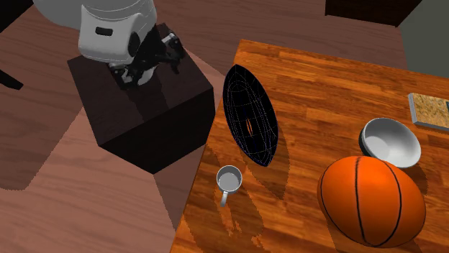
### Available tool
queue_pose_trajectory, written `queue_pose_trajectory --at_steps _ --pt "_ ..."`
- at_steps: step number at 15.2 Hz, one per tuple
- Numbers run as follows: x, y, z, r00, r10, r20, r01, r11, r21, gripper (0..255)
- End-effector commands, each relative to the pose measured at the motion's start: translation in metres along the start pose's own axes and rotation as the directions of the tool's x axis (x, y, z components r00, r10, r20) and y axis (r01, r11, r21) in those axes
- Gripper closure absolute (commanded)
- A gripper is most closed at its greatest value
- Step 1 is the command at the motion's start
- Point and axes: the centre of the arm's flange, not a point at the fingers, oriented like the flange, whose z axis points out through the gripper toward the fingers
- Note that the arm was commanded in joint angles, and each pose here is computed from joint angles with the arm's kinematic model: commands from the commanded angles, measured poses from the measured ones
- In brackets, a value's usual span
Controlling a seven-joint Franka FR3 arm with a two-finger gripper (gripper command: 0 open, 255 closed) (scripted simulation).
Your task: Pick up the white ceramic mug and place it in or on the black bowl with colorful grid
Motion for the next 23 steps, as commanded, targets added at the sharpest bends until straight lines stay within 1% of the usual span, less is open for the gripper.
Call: queue_pose_trajectory --at_steps 1,12,23 --pt "0.016 -0.004 0.019 1.0 0.002 -0.014 -0.002 1.0 -0.002 0" --pt "0.124 -0.033 0.1 0.997 0.014 -0.079 -0.015 1.0 -0.015 0" --pt "0.237 -0.059 0.174 0.989 0.024 -0.143 -0.028 0.999 -0.027 0"
